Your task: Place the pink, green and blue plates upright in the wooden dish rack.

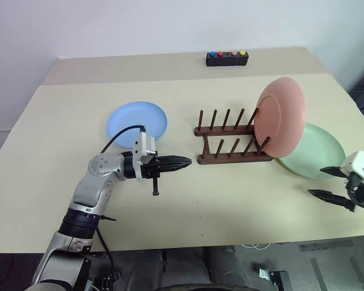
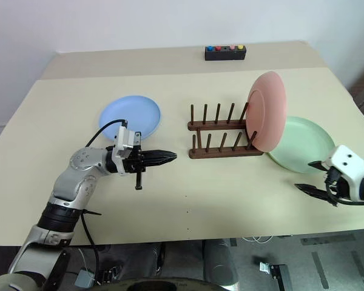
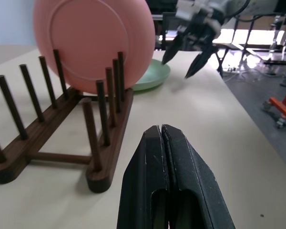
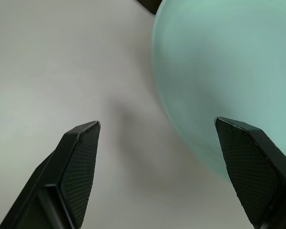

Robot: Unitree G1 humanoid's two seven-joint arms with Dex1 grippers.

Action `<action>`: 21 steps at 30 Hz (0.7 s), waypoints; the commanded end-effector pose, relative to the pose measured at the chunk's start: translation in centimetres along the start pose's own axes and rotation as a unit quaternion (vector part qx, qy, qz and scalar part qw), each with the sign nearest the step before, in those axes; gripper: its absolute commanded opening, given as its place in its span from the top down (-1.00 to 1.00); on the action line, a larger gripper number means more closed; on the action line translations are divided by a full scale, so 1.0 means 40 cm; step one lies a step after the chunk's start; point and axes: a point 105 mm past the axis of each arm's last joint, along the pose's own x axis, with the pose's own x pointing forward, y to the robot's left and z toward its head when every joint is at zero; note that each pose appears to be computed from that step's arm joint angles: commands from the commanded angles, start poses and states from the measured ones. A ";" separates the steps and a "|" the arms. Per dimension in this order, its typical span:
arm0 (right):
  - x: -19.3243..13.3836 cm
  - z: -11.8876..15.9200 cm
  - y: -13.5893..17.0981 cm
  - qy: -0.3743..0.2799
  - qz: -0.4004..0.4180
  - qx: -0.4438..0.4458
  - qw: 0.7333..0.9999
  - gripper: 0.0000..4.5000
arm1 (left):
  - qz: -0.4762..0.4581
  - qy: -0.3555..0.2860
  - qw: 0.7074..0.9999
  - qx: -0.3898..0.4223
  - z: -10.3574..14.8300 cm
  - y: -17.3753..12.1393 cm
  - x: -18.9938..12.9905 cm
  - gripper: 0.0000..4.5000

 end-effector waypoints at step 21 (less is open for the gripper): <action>-0.044 0.007 -0.145 0.052 -0.130 -0.107 0.984 0.98 | 0.016 -0.006 1.000 0.019 0.008 -0.008 -0.018 1.00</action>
